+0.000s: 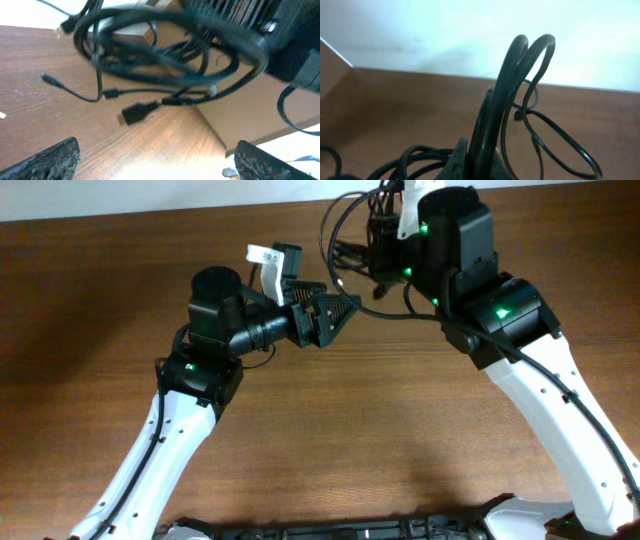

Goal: Untangle cables

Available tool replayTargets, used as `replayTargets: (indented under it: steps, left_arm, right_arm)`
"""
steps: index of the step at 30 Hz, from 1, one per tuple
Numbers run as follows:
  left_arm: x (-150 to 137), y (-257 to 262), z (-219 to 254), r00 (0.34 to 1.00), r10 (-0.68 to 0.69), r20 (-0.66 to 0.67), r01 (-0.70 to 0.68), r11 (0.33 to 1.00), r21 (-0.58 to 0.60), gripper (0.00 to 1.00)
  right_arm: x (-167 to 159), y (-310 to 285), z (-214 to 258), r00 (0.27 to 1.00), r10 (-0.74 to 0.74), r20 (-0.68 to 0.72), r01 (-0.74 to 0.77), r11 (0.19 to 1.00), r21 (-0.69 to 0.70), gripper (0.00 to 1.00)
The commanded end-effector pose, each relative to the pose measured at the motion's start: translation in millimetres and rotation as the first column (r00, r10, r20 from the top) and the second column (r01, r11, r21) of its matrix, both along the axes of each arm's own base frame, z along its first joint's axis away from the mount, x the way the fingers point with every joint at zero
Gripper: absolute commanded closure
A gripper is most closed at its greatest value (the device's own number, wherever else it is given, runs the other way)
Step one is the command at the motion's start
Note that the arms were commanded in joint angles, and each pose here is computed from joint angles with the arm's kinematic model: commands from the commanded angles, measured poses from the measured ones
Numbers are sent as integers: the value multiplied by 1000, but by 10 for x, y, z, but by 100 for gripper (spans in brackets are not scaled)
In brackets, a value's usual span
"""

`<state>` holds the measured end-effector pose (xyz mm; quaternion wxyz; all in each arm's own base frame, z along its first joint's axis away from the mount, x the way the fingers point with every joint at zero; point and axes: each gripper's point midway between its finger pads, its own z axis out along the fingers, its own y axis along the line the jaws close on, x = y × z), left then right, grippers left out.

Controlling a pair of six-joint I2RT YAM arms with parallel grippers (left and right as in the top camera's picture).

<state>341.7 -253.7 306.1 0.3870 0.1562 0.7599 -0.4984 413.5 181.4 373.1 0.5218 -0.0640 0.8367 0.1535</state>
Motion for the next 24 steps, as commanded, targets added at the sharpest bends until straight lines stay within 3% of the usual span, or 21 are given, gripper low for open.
replayTargets:
  steps: [1, 10, 16, 19, 24]
  left_arm:
    - [28, 24, 89, 996, 48, -76, -52, 997, -55, 1]
    - [75, 38, 173, 996, 67, -54, -71, 994, -79, 1]
    - [295, 308, -20, 970, 223, -99, -225, 974, -11, 1]
    - [356, 417, -26, 975, 216, 45, -218, 974, 62, 1]
    - [287, 354, -46, 968, 99, 232, -140, 975, 170, 1]
  right_arm:
    - [26, -29, 207, 997, -16, 82, 16, 1000, 1, 96]
    - [13, -83, 131, 998, -38, 55, 40, 999, -22, 96]
    - [21, -313, -11, 992, -122, -33, 123, 992, 25, 96]
    - [-28, -465, -123, 986, -109, -125, 120, 989, 85, 96]
    - [-187, -495, -221, 969, 92, -231, -43, 977, 210, 96]
